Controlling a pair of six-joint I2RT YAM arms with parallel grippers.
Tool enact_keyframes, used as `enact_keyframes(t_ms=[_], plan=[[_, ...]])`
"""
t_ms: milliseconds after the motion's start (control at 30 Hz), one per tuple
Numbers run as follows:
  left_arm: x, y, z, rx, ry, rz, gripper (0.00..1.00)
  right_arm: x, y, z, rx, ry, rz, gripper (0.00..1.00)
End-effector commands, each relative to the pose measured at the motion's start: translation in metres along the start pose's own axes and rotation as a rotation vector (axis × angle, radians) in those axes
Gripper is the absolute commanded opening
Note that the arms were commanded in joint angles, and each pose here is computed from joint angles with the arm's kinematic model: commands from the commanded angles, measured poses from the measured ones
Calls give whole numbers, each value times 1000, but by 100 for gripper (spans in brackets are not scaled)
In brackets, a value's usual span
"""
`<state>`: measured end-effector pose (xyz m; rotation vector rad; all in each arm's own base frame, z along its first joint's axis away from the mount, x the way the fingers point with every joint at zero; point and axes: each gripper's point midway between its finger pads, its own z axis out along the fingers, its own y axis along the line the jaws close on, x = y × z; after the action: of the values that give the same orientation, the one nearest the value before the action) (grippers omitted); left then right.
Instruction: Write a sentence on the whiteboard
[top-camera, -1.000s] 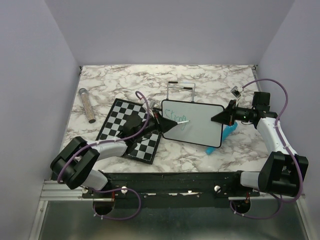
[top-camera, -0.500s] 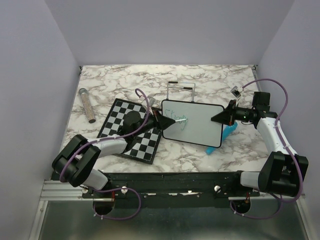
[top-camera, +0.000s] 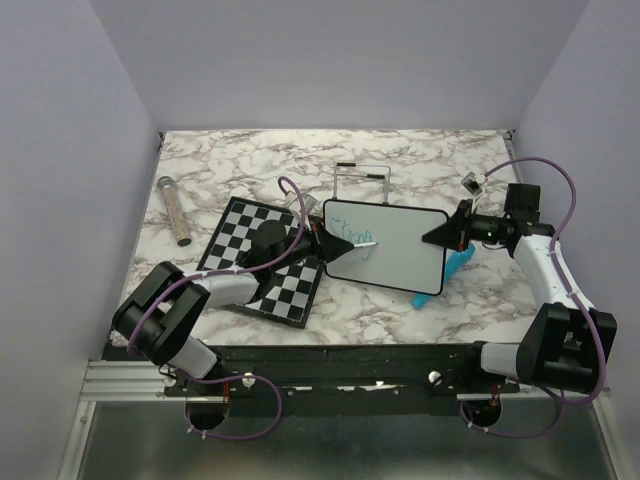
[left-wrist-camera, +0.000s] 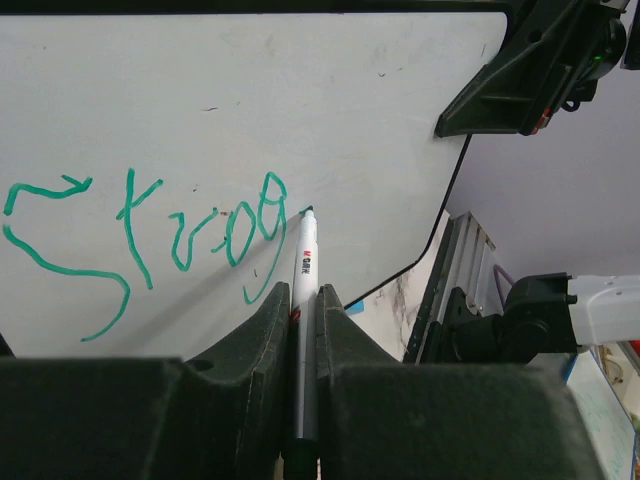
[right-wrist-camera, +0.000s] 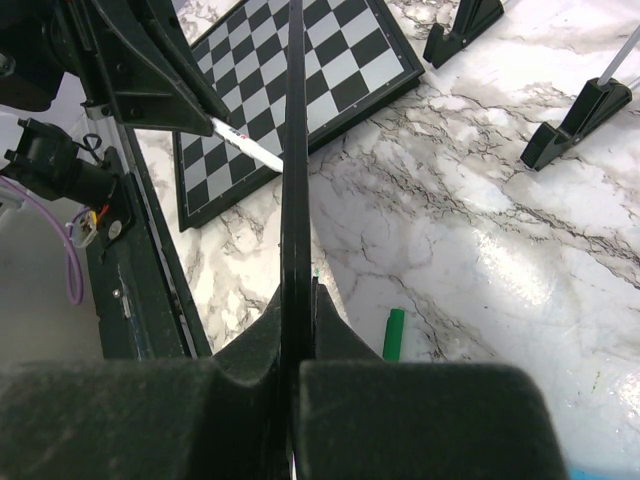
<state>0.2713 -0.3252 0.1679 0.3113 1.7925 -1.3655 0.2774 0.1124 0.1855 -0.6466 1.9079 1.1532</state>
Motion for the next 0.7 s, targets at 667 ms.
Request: enact_keyframes(t_ms=[667], plan=[[-25, 2, 0, 16, -68, 14, 0, 0, -7, 0, 30, 18, -52, 1]])
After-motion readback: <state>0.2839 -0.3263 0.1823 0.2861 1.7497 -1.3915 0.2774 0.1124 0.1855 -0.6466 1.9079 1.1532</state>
